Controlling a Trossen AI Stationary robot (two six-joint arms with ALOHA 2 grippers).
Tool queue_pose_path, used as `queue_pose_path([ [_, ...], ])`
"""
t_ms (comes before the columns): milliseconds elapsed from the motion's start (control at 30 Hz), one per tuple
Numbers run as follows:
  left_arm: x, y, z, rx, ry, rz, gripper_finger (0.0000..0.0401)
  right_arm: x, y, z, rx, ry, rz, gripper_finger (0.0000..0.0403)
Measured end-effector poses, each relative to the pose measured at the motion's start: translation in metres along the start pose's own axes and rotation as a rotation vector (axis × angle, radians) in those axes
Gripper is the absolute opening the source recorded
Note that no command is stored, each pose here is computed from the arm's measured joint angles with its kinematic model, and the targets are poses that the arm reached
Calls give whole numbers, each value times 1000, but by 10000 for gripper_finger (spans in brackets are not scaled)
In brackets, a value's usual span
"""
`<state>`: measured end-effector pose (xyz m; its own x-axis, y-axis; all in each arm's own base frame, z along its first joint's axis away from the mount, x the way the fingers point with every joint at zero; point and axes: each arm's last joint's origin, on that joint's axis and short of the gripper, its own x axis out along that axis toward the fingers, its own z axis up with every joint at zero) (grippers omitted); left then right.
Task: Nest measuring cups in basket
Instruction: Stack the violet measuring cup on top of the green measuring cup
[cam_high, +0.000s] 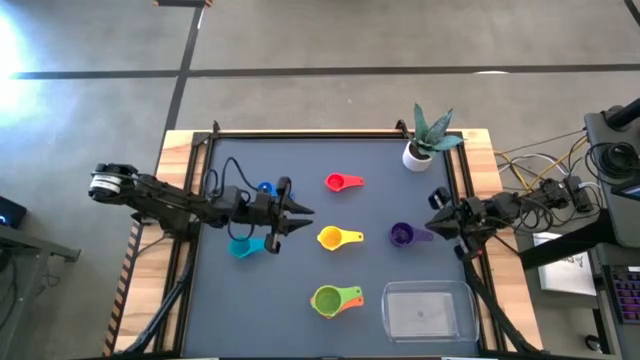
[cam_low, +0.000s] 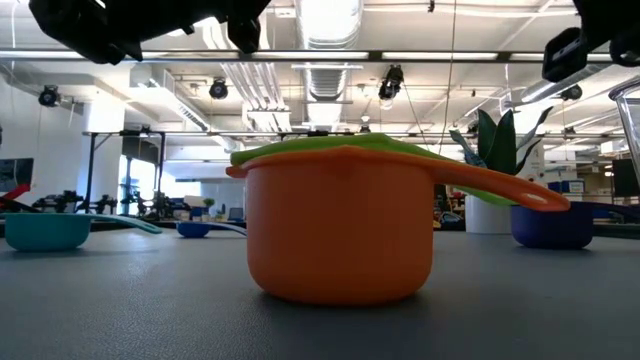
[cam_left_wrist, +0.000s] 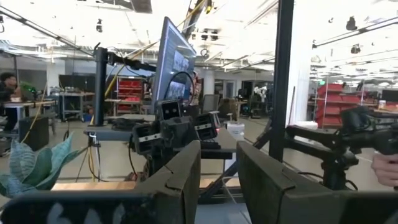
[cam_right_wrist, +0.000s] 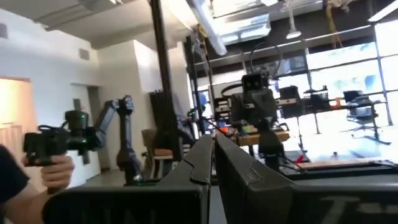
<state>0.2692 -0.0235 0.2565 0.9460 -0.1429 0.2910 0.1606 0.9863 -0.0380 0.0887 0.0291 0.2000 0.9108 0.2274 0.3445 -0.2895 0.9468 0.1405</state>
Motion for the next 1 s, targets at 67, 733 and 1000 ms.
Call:
queue_pose_path([
  [67,0,0,0,-1,-1,0,86,0,-2,0,5,-8,-56,9],
  [733,-11,2,4,1,13,8,86,54,-2,13,60,650,-466,9],
  [1000,-38,0,10,4,-19,16,86,75,-3,-9,10,832,-525,9],
])
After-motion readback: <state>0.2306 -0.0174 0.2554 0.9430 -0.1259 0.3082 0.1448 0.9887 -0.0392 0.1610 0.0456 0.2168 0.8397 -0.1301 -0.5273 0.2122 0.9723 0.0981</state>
